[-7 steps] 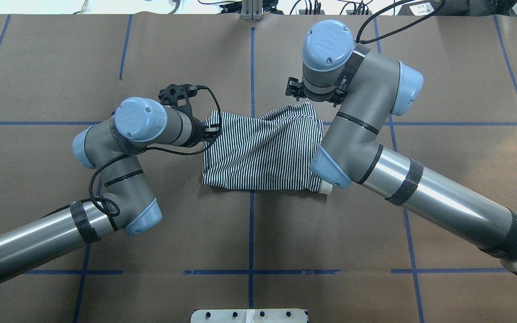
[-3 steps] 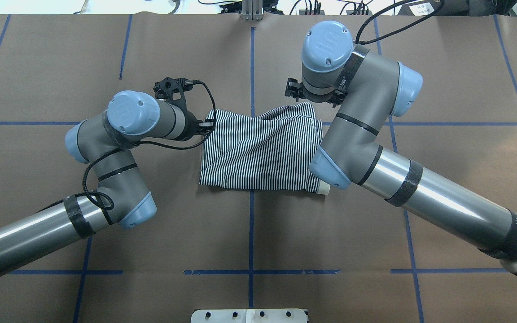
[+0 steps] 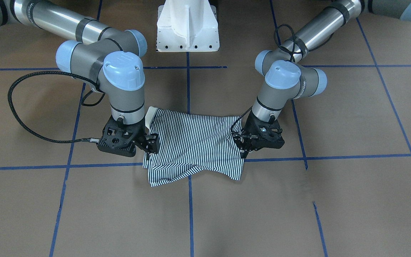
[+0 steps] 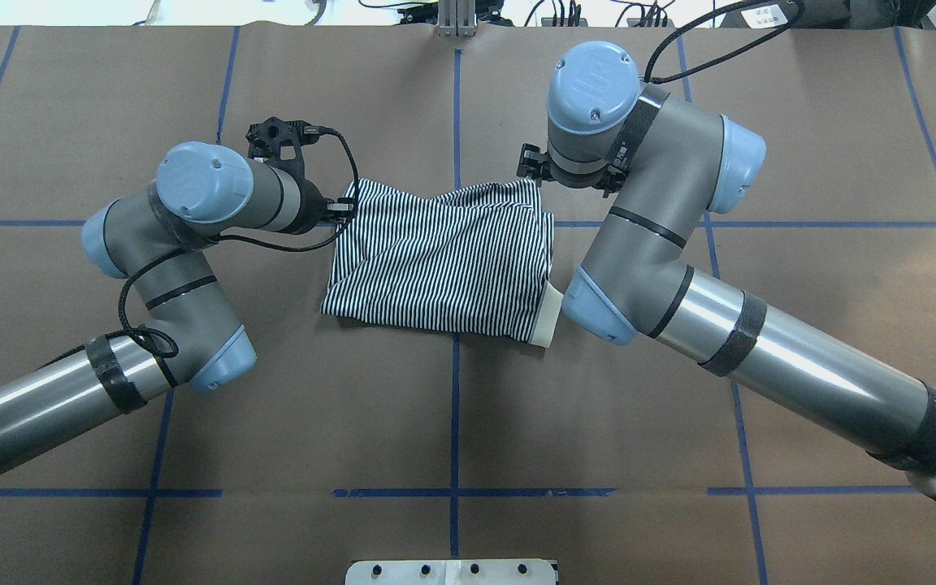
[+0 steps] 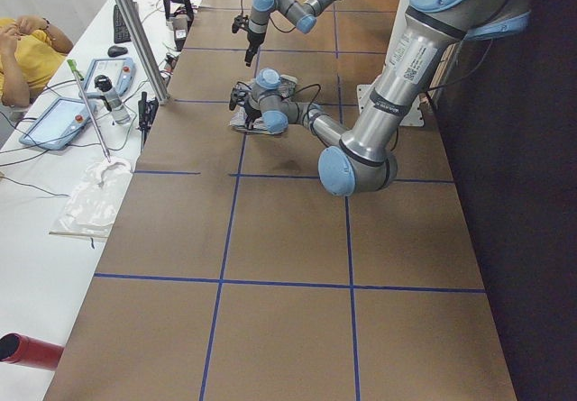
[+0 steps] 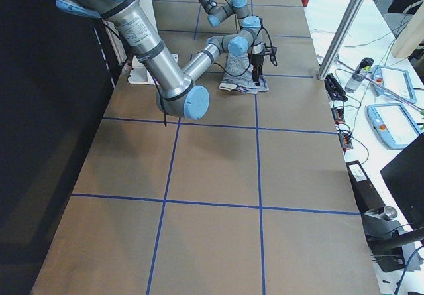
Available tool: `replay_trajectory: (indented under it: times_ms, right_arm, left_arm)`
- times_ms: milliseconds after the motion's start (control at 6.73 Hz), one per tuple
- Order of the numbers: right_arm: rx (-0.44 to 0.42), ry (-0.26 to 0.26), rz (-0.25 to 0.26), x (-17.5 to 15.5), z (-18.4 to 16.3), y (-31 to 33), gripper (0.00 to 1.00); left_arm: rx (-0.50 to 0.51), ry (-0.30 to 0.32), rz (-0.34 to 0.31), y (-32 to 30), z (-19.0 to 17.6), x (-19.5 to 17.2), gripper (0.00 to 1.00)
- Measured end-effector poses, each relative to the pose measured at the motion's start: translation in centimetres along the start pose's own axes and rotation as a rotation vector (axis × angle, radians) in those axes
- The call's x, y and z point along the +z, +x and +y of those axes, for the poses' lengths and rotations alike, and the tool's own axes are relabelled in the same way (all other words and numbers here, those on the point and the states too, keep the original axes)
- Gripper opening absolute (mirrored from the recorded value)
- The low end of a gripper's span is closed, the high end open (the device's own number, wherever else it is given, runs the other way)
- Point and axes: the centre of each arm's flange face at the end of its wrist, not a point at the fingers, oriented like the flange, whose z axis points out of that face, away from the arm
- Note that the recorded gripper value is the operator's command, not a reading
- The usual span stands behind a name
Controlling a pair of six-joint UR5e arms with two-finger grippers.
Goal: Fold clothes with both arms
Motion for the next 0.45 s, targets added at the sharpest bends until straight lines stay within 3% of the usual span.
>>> replay_trajectory:
  times_ms: [446]
  right_arm:
    - [-0.02,-0.012,-0.015,-0.7,0.1,1.1,1.0]
  left_arm:
    - [0.127,0.018,-0.008,-1.5,-1.7,-2.0,1.0]
